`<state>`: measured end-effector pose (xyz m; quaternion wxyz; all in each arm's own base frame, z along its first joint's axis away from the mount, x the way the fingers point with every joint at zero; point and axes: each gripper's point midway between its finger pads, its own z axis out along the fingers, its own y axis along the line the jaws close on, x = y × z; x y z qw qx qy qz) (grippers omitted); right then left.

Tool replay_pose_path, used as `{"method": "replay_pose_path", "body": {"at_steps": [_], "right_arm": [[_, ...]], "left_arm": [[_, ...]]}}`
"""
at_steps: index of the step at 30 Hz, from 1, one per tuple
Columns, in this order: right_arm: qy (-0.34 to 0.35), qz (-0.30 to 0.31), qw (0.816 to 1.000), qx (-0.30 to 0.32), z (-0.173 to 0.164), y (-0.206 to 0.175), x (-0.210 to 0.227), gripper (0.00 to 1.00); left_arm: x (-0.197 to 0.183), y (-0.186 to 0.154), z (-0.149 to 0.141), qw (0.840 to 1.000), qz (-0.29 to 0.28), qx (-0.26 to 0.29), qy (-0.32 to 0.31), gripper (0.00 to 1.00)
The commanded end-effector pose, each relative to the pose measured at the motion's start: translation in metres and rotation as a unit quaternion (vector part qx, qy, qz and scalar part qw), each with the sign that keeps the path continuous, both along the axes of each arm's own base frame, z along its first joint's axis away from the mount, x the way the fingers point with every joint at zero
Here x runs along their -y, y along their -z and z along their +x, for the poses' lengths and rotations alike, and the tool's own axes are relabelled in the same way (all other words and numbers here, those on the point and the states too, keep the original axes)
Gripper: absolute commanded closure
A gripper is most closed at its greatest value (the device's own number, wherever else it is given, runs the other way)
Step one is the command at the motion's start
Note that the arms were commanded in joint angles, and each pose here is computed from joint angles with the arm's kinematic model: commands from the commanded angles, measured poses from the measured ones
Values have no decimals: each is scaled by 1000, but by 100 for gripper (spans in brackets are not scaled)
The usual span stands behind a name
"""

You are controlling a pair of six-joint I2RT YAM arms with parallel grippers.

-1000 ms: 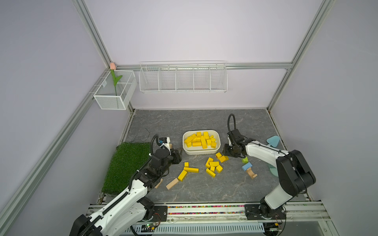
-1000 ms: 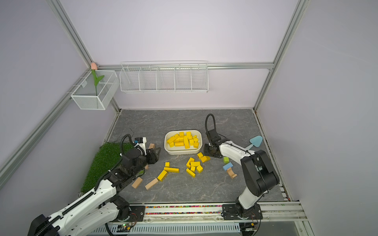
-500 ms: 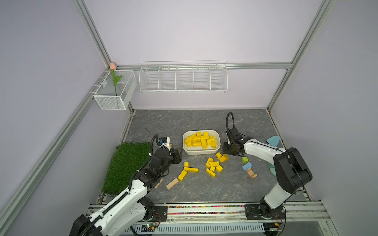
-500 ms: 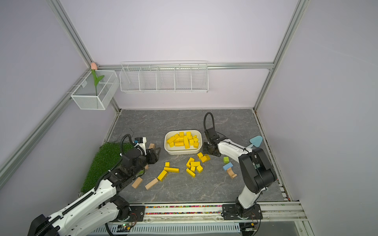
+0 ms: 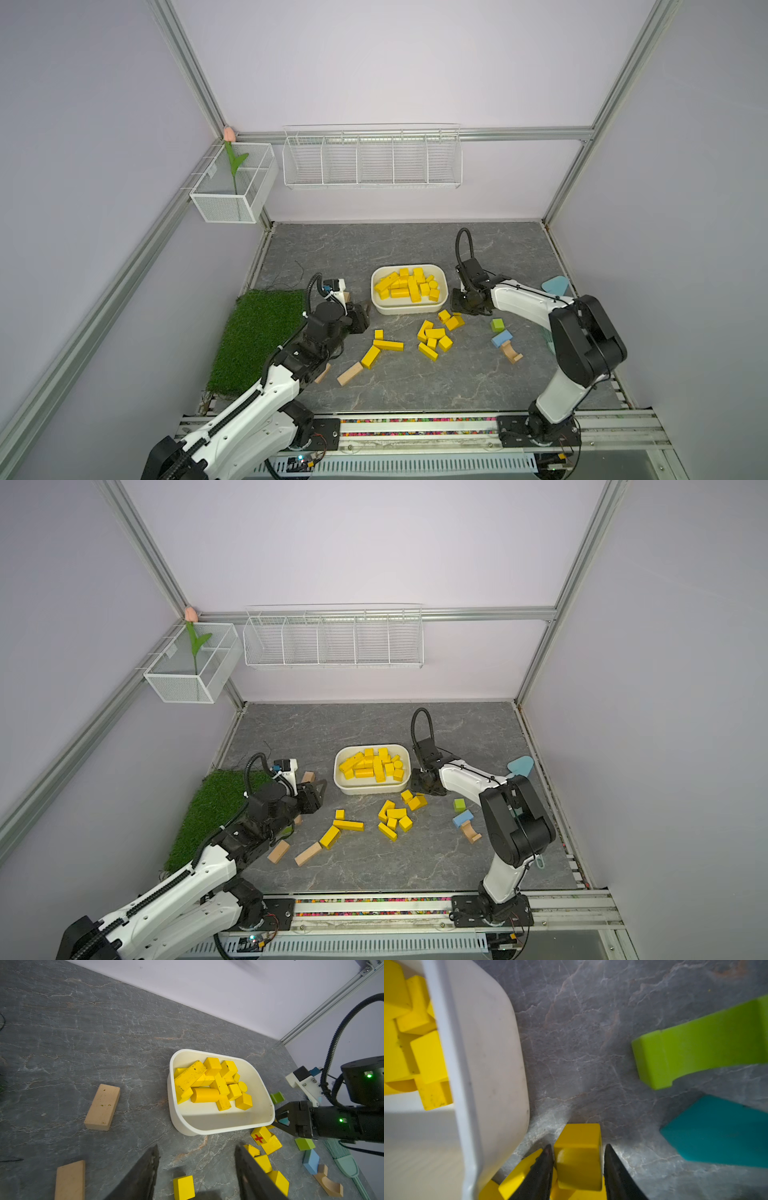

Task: Pick out the yellow building blocks
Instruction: Pick up the building block from the center of the board.

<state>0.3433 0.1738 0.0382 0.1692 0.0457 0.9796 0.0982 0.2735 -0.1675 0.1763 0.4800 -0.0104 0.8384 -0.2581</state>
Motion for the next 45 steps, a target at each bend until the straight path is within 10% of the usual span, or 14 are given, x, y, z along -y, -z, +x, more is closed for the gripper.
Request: {"method": "replay_pose_path", "body": {"at_steps": [1, 27, 45], "right_arm": [[4, -15, 1000, -11, -1, 2, 2, 58], [20, -20, 996, 88, -11, -55, 15, 71], [-44, 1, 993, 110, 21, -110, -50, 71]], "left_arm": [[-2, 2, 0, 1000, -7, -1, -4, 40], [-5, 0, -2, 1000, -12, 4, -9, 38], [-8, 0, -2, 1000, -18, 6, -10, 37]]}}
